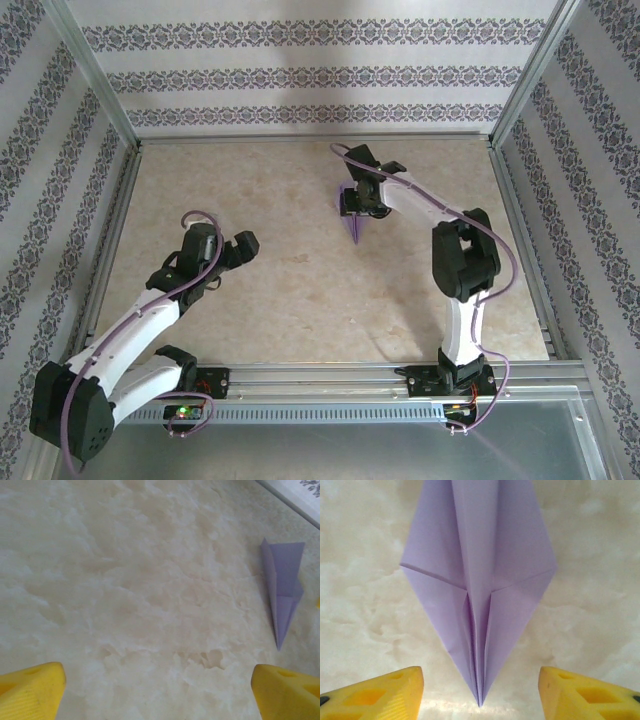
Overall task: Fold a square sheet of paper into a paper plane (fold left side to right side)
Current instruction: Place the paper plane at the top-center of the table, then reset both arms
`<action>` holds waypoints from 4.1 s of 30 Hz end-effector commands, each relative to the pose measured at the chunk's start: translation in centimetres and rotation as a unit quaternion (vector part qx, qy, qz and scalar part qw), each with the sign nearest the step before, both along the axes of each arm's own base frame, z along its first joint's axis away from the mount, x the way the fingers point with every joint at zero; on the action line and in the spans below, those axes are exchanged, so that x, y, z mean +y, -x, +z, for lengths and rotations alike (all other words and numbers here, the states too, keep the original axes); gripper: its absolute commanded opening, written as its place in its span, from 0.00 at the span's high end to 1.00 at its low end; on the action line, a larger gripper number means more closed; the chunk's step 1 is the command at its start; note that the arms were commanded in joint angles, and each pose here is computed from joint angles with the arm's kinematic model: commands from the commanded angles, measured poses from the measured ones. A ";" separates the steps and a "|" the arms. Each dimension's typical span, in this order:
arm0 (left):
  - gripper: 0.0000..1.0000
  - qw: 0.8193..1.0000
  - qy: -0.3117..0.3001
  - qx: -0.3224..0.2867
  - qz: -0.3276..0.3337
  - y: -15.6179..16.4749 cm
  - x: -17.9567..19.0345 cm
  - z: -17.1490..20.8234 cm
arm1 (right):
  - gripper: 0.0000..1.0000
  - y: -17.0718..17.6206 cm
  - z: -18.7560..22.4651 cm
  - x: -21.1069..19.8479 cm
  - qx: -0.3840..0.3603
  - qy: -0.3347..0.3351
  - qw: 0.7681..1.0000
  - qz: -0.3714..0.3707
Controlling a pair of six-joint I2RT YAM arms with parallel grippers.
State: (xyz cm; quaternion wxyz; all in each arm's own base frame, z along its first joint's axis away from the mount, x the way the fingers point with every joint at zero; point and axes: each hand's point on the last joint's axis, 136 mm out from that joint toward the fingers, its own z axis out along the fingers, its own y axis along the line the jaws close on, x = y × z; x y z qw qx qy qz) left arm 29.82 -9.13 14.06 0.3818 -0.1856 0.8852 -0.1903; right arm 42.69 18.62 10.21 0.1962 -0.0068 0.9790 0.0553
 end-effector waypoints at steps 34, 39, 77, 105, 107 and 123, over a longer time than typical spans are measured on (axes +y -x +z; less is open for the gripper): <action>0.00 0.988 -0.088 -0.023 0.123 -4.9 5.7 0.1 | 0.02 1.9 9.4 -13.2 -0.402 -0.002 0.915 -0.023; 0.00 0.984 -0.116 -0.032 0.130 -4.6 6.6 0.6 | 0.02 2.3 9.7 -14.4 -0.421 -0.009 0.906 -0.045; 0.00 0.954 -0.259 -0.124 0.092 -4.7 8.6 2.6 | 0.02 0.0 4.3 -15.2 -0.482 0.006 0.876 -0.014; 0.00 0.949 -0.285 -0.102 0.087 -5.6 8.8 1.0 | 0.02 0.4 6.9 -16.1 -0.440 -0.003 0.898 -0.025; 0.00 0.948 -0.290 -0.103 0.085 -5.6 8.9 1.2 | 0.01 1.5 6.5 -16.8 -0.423 0.014 0.905 -0.032; 0.00 0.946 -0.301 -0.101 0.064 -6.8 8.4 0.5 | 0.02 2.9 0.8 -17.0 -0.417 0.024 0.909 -0.011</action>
